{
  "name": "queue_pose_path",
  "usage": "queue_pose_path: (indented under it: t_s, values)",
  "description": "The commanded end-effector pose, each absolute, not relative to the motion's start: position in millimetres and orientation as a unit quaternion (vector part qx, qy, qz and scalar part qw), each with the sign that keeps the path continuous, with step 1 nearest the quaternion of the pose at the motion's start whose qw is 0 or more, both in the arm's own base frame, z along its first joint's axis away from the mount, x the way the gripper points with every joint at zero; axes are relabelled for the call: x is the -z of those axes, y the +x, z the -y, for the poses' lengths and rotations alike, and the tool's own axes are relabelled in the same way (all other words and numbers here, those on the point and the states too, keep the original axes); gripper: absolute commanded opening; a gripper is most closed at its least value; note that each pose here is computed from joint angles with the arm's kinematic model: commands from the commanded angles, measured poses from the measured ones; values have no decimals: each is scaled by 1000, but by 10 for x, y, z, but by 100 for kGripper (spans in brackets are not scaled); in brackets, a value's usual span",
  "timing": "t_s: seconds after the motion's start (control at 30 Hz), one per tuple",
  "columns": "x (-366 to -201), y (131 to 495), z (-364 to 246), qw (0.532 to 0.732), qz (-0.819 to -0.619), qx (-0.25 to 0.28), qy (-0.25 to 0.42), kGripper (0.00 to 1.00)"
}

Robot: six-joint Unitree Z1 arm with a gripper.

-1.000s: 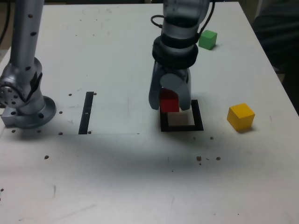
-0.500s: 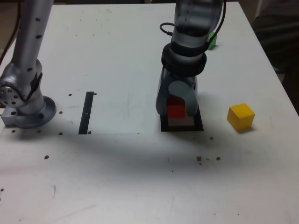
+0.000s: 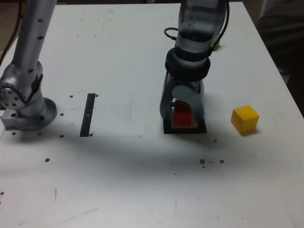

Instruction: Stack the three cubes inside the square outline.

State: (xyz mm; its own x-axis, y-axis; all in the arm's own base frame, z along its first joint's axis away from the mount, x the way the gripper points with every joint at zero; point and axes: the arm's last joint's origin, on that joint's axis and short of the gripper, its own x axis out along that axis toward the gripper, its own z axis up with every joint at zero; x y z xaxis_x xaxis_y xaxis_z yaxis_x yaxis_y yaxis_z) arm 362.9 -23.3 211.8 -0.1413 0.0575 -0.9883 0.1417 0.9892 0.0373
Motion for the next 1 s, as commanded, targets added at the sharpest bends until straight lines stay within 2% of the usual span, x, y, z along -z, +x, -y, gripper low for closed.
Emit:
queue_pose_path:
  t_s: [0.0, 0.23, 0.53, 0.97]
  values:
    - [-2111, 3626, 228, 652, -755, 33, 66, 99]
    - [-2173, 3563, 222, 662, -746, 32, 66, 99]
    - [-2387, 3352, 187, 678, -731, 15, 79, 99]
    - [-2688, 3395, 169, 668, -731, 45, 135, 100]
